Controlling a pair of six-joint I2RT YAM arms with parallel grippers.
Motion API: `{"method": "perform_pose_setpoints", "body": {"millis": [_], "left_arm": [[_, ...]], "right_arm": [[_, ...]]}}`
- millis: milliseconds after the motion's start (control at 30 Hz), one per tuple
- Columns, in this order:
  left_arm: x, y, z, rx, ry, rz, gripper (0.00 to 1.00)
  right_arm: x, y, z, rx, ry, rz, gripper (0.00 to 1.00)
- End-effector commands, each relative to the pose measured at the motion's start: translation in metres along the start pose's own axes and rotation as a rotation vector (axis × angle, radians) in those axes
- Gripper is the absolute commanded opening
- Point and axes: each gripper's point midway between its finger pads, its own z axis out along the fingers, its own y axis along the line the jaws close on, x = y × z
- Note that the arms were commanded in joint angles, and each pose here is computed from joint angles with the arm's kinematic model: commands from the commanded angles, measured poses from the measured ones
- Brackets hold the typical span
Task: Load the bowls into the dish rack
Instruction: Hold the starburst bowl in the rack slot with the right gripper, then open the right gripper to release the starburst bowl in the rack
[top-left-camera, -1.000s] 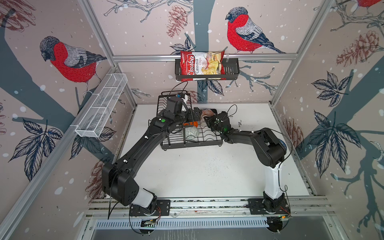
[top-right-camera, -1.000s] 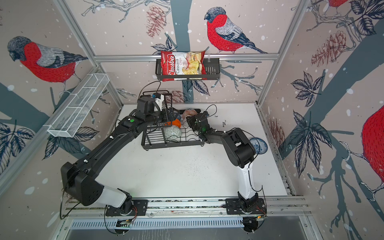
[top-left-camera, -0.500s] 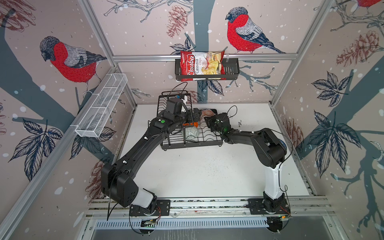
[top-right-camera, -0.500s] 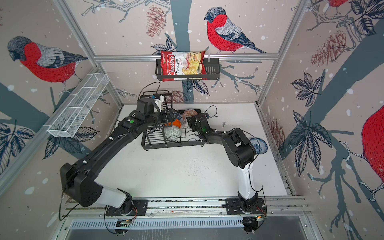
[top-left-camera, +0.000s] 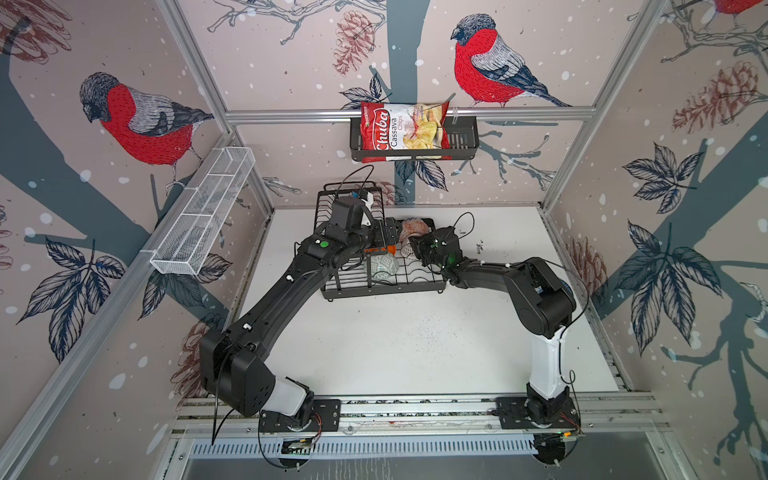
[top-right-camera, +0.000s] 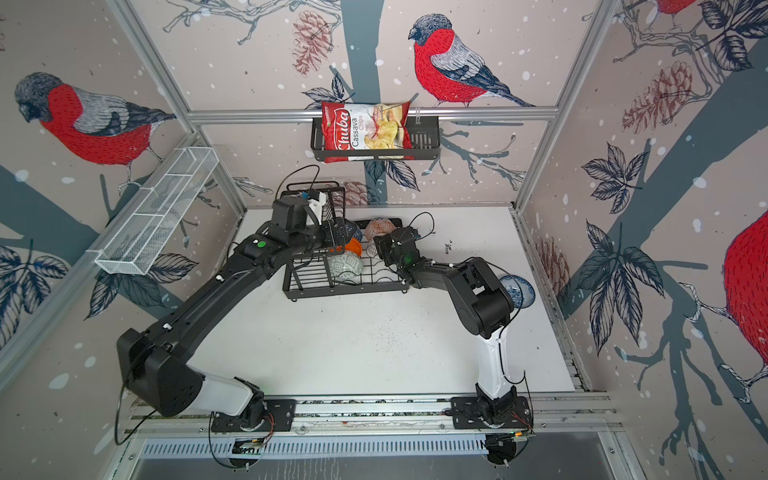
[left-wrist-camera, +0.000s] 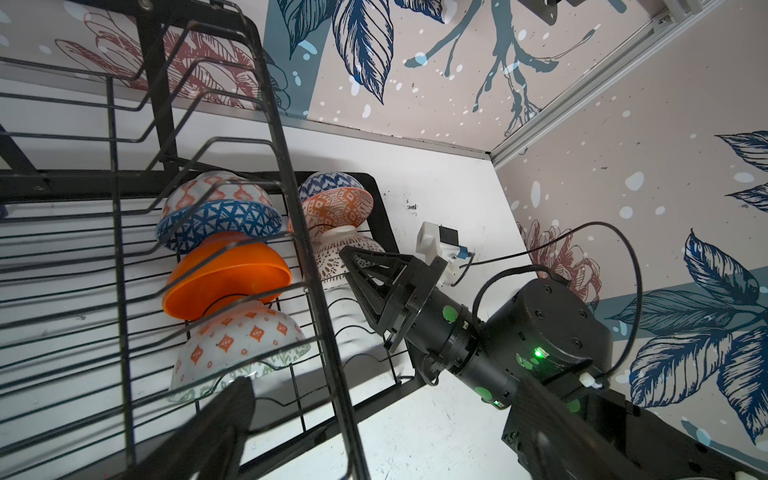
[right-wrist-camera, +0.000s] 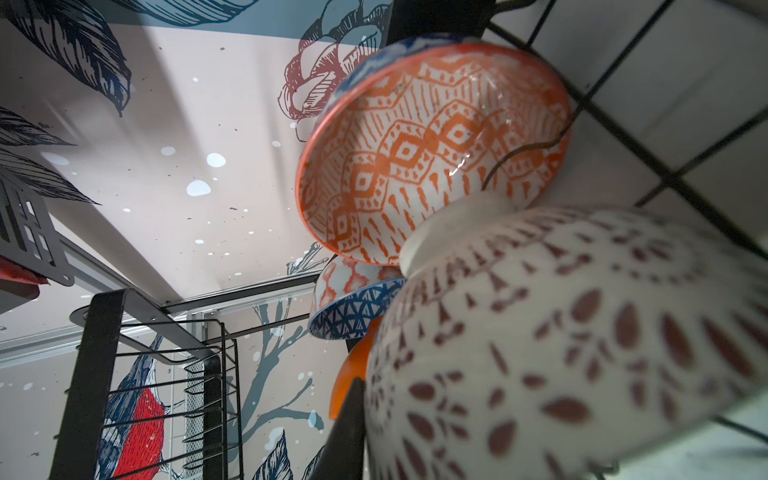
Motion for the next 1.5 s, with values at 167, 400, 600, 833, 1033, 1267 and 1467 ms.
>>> {"method": "perform_pose_setpoints", "body": {"millis": [167,400,600,833,1033,1267,1467], "left_arm": [[-0.012,-0.004,-0.006,0.001,-0.037,0.015,0.97],[-0.018,-0.006,-0.01,0.0,-0.057,0.017,0.97],[-0.022,-0.007,-0.013,-0.002,-0.073,0.016,0.97],[-0.024,-0.008,-0.015,0.0,-0.081,0.018,0.98],[-0.022,-0.006,-0.017,-0.009,-0.079,0.019,0.97],[-0.024,-0.007,-0.02,-0.01,-0.089,0.027,0.98],[-0.029,-0.009,-0.024,-0.009,-0.104,0.026,0.98]], "right_arm": [[0.003,-0.019,-0.001,0.085,0.017,0.022,0.16],[0.004,-0.023,-0.001,0.102,0.022,0.017,0.17],[0.003,-0.019,0.0,0.091,0.027,0.013,0.2],[0.004,-0.013,0.002,0.085,0.034,-0.003,0.23],[0.003,-0.011,0.001,0.08,0.035,0.0,0.26],[0.004,-0.011,0.003,0.084,0.043,-0.003,0.28],[0.003,-0.008,0.002,0.079,0.04,-0.002,0.3]]}}
